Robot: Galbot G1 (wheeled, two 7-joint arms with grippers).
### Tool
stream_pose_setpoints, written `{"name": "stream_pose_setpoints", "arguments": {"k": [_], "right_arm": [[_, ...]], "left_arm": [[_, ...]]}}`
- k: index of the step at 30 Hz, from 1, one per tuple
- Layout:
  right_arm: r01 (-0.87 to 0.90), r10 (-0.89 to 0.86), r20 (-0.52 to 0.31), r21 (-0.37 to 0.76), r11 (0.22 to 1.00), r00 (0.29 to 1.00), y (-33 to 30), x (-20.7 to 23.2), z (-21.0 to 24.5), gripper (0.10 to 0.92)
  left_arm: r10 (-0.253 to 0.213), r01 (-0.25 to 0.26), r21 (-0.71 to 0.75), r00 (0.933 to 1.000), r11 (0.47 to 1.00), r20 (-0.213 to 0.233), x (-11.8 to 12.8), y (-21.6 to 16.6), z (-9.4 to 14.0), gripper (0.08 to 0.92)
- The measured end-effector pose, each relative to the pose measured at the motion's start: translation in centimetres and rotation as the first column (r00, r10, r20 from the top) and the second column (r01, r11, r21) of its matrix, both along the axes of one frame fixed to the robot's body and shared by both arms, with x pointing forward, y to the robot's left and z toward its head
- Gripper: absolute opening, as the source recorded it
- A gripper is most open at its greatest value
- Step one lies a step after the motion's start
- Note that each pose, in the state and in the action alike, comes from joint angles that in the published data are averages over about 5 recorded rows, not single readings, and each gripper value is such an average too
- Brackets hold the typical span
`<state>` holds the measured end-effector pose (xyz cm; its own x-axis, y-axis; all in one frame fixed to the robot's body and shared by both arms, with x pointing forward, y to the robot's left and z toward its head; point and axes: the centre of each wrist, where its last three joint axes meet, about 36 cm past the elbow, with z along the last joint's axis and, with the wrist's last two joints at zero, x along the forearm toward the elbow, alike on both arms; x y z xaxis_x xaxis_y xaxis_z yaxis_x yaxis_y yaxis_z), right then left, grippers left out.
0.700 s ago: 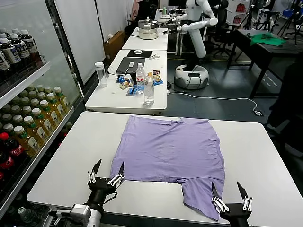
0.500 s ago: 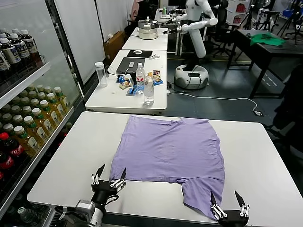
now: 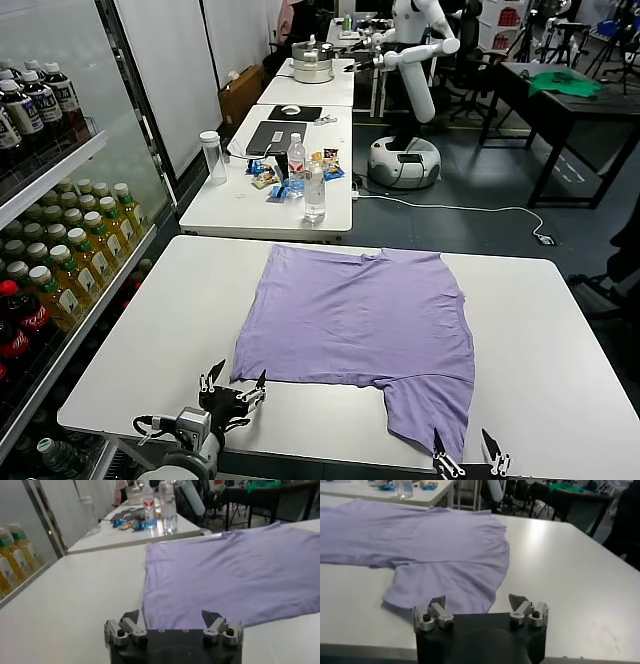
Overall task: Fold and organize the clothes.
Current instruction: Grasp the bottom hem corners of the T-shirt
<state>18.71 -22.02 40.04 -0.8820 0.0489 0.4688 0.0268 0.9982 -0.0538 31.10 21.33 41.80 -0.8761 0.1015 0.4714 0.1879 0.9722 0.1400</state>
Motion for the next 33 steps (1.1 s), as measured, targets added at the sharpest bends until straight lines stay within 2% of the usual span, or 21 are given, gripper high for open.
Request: {"name": "stream_pose_setpoints", "arguments": {"k": [8, 12, 25, 33], "right_arm": [[0.004, -0.004, -0.009, 0.016, 1.0, 1.0, 0.1, 0.7, -0.4, 0.822], [0.005, -0.005, -0.015, 0.031, 0.999, 1.0, 0.1, 1.0, -0.4, 0.76], [-0.001, 0.005, -0.039, 0.082, 0.997, 0.999, 0.1, 0.7, -0.4, 0.382], [-0.019, 0.02, -0.017, 0.09, 0.996, 1.0, -0.1, 0.4, 0.3, 0.162]], "left_arm": [[0.021, -0.021, 0.009, 0.9996, 1.0, -0.017, 1.2, 0.0, -0.8, 0.823], [0.022, -0.022, 0.006, 0.9994, 1.0, -0.025, 1.4, -0.2, -1.0, 0.795], [0.029, -0.032, -0.046, 0.9974, 0.998, -0.066, 1.1, -0.5, -1.4, 0.429], [0.037, -0.043, -0.072, 0.9964, 0.996, -0.076, 0.8, -0.4, -1.2, 0.203]]}}
